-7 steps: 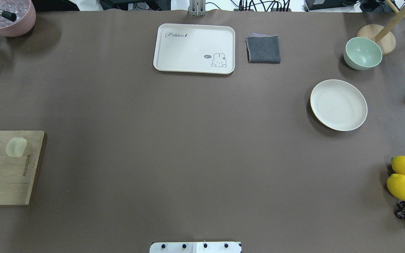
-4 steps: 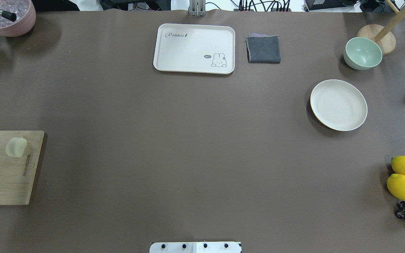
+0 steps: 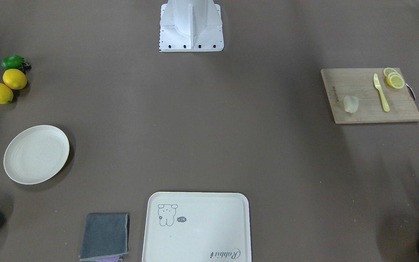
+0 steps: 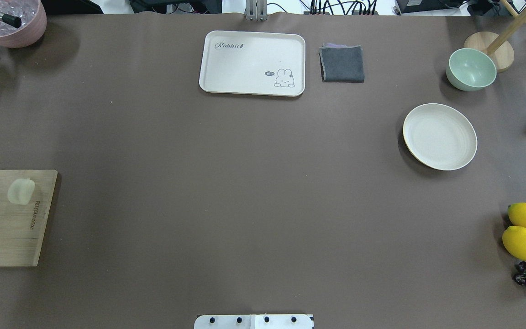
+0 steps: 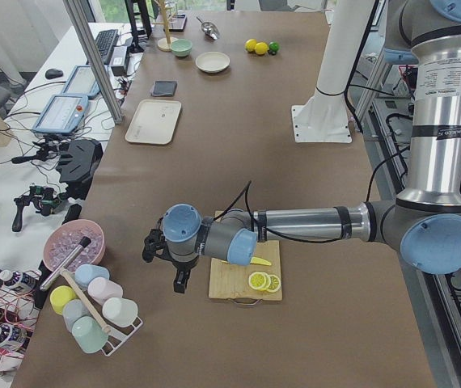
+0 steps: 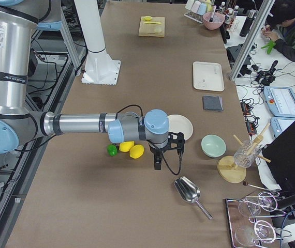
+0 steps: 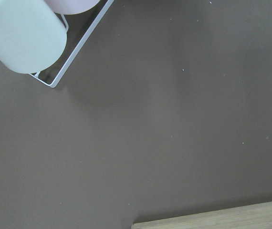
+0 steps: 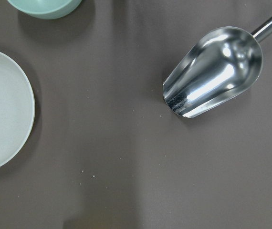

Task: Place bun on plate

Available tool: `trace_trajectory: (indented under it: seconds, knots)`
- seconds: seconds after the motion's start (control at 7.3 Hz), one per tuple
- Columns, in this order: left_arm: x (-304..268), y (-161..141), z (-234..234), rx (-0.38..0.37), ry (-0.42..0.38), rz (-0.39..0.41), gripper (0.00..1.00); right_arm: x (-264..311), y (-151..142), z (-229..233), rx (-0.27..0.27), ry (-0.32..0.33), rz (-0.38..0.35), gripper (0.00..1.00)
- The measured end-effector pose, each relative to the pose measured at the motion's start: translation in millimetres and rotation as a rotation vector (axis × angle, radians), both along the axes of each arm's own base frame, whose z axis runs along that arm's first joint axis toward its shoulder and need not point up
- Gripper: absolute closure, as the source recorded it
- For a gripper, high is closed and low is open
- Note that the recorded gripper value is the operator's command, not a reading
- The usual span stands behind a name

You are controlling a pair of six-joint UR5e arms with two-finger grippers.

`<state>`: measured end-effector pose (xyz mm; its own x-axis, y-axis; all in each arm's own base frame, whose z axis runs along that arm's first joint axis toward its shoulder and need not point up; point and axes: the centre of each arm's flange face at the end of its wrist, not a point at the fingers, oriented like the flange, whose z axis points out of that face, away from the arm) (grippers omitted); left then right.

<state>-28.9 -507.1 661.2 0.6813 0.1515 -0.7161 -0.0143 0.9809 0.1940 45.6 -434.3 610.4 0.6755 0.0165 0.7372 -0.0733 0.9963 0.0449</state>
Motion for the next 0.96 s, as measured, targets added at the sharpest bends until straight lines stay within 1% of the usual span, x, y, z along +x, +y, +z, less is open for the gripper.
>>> trace_trajectory:
  seconds: [0.27, 0.55, 0.68, 0.96]
  knots:
    - [-1, -2, -24, 0.055, 0.008, -0.002, 0.02, -1, -5, -5, 0.012, -0.001, -0.002, 0.0]
    - [-2, -3, -37, 0.106, 0.011, -0.003, 0.02, -16, -17, -16, 0.027, -0.006, -0.024, 0.0]
    - [-2, -4, -41, 0.122, 0.012, -0.002, 0.02, -31, -28, -27, 0.031, -0.009, -0.039, 0.0]
    - [-2, -7, -43, 0.124, 0.01, -0.007, 0.02, -75, -54, -53, 0.039, -0.017, -0.08, 0.0]
